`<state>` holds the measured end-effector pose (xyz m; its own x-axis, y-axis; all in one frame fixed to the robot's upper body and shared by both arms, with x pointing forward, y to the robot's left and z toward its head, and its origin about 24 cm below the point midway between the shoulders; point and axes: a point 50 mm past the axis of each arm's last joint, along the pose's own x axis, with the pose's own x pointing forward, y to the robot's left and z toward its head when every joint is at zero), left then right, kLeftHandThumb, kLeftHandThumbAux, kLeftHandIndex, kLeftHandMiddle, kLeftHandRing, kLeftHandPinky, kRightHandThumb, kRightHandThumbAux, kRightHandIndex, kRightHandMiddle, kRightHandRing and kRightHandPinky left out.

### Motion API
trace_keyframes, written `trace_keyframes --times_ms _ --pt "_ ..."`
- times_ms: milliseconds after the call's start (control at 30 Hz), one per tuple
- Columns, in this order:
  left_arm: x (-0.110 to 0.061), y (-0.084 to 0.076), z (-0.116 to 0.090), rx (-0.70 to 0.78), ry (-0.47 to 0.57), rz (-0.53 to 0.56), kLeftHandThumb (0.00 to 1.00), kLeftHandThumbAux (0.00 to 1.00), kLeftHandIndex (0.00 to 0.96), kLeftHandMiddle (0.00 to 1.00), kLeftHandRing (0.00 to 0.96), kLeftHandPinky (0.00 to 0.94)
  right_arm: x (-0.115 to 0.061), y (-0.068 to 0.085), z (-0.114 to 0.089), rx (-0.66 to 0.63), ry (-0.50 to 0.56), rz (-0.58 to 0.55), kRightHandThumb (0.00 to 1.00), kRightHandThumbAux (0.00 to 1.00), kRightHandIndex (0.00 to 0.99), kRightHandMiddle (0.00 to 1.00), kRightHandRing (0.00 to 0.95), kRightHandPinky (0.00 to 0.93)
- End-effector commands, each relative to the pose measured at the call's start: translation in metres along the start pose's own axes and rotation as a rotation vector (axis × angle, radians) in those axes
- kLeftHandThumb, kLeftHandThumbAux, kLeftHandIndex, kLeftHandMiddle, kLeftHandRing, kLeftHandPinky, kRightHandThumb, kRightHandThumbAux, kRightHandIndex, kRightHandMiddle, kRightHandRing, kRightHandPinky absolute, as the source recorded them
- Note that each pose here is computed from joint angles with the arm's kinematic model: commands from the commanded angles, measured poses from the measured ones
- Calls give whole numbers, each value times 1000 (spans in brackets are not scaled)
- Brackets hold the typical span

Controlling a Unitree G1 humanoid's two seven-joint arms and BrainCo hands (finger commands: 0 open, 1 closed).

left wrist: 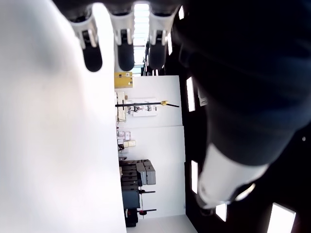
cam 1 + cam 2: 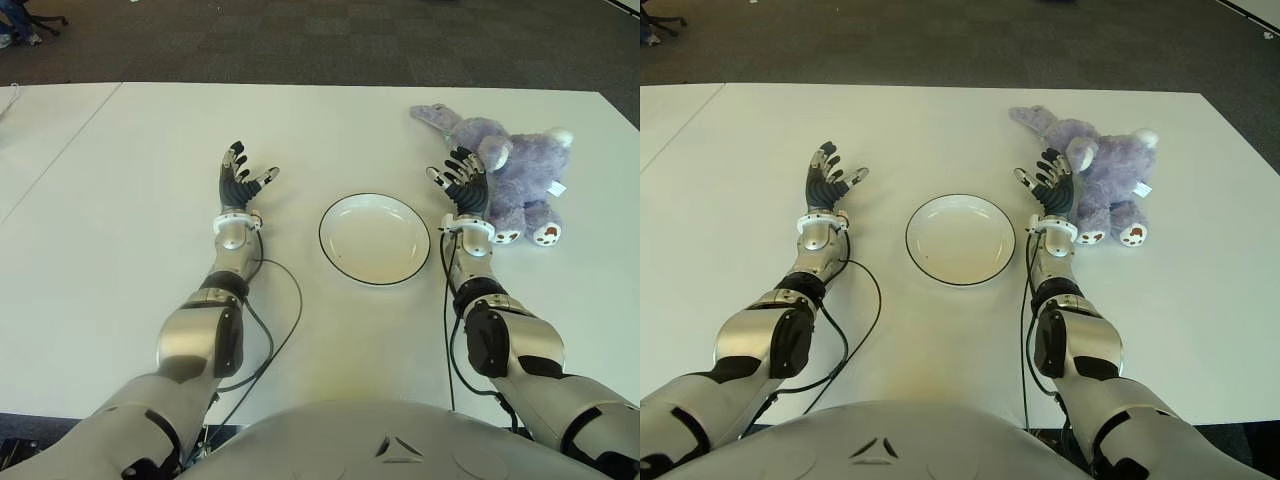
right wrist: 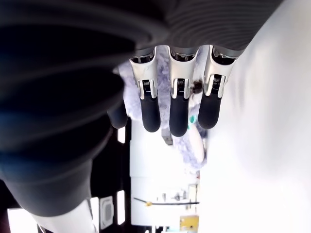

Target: Put the doll into the plate.

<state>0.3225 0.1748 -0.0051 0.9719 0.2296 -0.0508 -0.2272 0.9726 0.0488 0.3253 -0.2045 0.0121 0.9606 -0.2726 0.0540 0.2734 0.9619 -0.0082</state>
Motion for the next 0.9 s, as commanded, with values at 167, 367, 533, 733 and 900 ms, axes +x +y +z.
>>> trace_keyframes --times_ms 167,367,533,733,900 --pt "-72 1 -93 37 462 4 17 876 131 114 111 145 -56 21 -54 39 175 39 39 854 173 184 178 183" --pt "-72 0 -93 37 463 4 19 873 132 107 106 136 -51 30 -39 87 62 74 0 882 159 173 162 173" --pt "-72 1 -94 33 474 0 1 875 126 103 103 145 -48 33 -33 111 26 93 0 882 155 171 159 173" --pt "-72 0 -93 36 463 2 0 878 131 110 110 150 -45 35 -28 136 -3 104 12 880 162 180 164 186" --pt "-72 -2 -92 33 465 1 1 875 132 111 111 152 -43 38 -24 163 -30 122 37 879 163 185 167 187"
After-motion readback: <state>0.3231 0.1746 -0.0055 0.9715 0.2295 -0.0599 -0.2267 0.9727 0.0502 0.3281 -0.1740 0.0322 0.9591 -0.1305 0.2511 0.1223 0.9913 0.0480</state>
